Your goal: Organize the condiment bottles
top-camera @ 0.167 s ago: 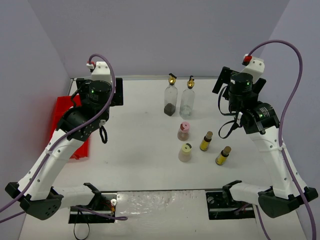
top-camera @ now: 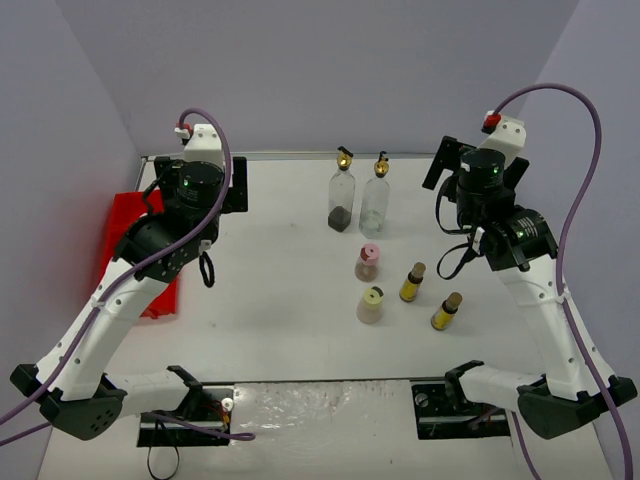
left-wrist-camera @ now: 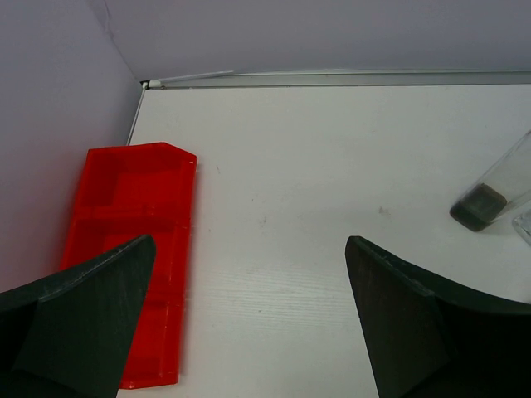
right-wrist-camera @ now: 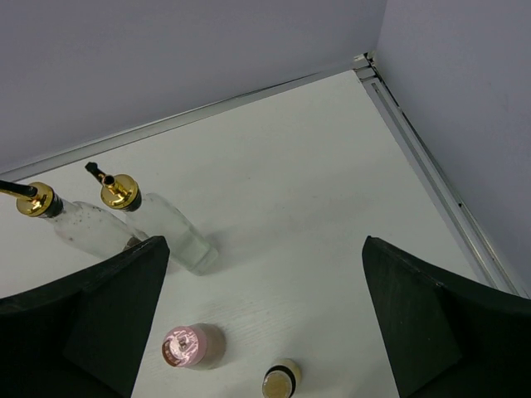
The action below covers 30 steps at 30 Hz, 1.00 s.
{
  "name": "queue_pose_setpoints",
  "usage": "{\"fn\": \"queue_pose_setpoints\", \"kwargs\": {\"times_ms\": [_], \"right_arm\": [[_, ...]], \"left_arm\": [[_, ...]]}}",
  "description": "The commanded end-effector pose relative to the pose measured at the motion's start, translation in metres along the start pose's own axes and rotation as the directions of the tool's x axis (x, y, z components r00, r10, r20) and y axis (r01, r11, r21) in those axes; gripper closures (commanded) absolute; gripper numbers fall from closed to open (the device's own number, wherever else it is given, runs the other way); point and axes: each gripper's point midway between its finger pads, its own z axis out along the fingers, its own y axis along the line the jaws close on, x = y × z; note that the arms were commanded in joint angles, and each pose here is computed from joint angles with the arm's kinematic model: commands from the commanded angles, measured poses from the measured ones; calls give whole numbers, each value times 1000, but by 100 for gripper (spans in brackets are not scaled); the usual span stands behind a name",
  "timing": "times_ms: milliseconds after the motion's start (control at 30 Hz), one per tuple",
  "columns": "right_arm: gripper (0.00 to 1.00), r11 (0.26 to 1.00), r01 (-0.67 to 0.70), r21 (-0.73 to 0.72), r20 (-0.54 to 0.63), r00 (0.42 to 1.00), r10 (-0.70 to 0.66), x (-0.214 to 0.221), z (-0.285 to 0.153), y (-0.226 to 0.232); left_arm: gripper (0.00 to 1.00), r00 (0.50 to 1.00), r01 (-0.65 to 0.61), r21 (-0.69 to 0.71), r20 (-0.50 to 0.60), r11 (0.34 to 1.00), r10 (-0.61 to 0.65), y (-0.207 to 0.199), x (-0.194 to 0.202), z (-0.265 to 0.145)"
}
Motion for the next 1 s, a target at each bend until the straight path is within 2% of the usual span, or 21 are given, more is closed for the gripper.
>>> {"fn": "queue_pose_setpoints", "kwargs": {"times_ms": [0,233,400,500,767,867,967], "right_arm": [[0,998,-43,-52,78,996,47,-22,-7,6],[0,998,-38,-56,75,996,42,-20,-6,7],[0,997,-53,-59,76,995,57,-19,-9,6],[0,995,-62,-75,76,995,68,-20,-11,7],[0,995,-67,-77,74,995,73,-17,-15,4],[0,996,-62,-65,73,995,66,-16,-17,-1],[0,997,-53,-59,69,996,58,-14,-17,-3]], "left_arm": [[4,997,61,23,54,998,-62,0,-18,-6],[4,997,61,52,50,997,-64,-8,-18,-2],[3,1000,20,149,-8,989,-19,-57,-13,31],[3,998,-9,179,-67,984,21,-96,2,70],[3,999,46,396,-22,917,-41,-198,-35,134],[3,999,39,448,-1,893,-44,-223,-37,150],[3,999,47,469,0,882,-53,-232,-32,161]]}}
